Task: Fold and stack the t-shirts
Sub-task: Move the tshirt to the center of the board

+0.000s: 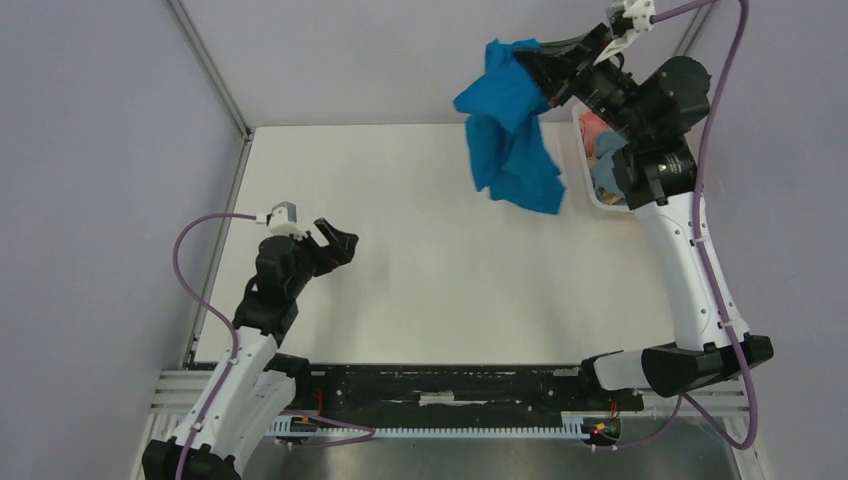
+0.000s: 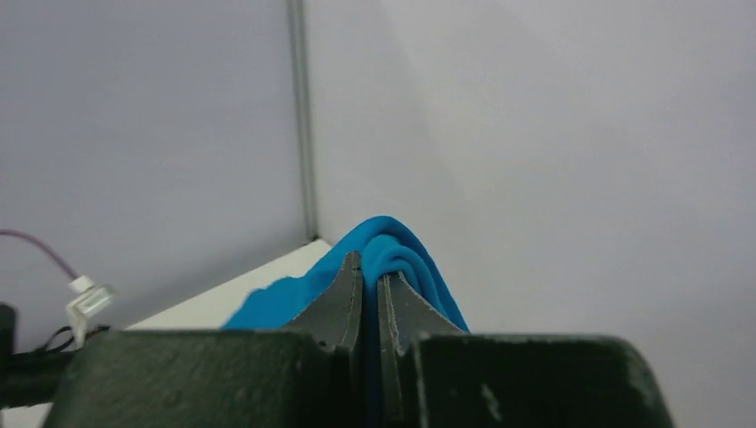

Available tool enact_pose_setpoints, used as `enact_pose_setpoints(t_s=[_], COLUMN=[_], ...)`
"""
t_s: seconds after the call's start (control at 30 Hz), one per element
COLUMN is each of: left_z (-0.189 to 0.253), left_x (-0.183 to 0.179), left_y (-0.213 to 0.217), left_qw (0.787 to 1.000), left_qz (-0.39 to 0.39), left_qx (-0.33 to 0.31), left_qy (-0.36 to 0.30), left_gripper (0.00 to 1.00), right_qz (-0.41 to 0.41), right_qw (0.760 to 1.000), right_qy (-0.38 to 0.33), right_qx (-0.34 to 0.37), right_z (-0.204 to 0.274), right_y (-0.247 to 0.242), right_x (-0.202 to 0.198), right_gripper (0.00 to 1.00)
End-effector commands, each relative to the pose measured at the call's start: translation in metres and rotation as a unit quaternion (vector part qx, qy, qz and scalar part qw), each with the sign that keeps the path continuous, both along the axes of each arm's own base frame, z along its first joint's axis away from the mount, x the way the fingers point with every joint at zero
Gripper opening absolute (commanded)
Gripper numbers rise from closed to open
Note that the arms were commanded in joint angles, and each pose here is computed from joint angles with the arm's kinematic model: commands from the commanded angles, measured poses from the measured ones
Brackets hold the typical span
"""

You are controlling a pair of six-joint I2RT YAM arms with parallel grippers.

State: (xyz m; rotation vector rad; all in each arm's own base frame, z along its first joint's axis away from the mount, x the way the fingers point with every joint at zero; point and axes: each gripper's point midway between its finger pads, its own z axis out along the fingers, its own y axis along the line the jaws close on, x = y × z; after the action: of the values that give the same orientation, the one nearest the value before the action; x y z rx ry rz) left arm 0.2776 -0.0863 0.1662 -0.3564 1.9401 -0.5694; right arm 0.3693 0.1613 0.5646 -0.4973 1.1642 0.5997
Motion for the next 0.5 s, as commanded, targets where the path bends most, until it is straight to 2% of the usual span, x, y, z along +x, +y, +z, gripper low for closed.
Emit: enact_pose_setpoints(t_s=[0.0,0.13,0.23,0.37,0.47], left_z=[0.017,0.022,0.022,0.017,0.007], left_x=[-0.002,-0.010,-0.018,-0.032,-0.043], left_y=[0.002,0.004,0.010,0.023,0.023], left_qw=[1.000,0.999,0.998,0.993,0.988], left_qz=[0.014,0.022,0.043,0.095,0.110], left_qx=[-0.017,-0.031,-0.040,-0.062,-0.097], left_qy=[-0.009,-0.004,0.003,0.028,0.037], left_gripper=[1.00,1.00,1.00,1.00,0.98], right_qz=[0.124,0.154,0.104,-0.003,-0.076], right_qw=[0.991,0.987,0.990,0.981,0.955], right_qy=[-0.050,-0.031,0.044,0.161,0.268], right_qx=[0.012,0.044,0.088,0.106,0.104], right_z=[0.030,0.021,-0.012,-0.120,-0.231], right_y=[0.064,0.109,0.110,0.085,0.055], right_x=[-0.049,-0.063,-0.045,-0.015,-0.002], right_gripper=[0.00,0.00,0.00,0.00,0.00])
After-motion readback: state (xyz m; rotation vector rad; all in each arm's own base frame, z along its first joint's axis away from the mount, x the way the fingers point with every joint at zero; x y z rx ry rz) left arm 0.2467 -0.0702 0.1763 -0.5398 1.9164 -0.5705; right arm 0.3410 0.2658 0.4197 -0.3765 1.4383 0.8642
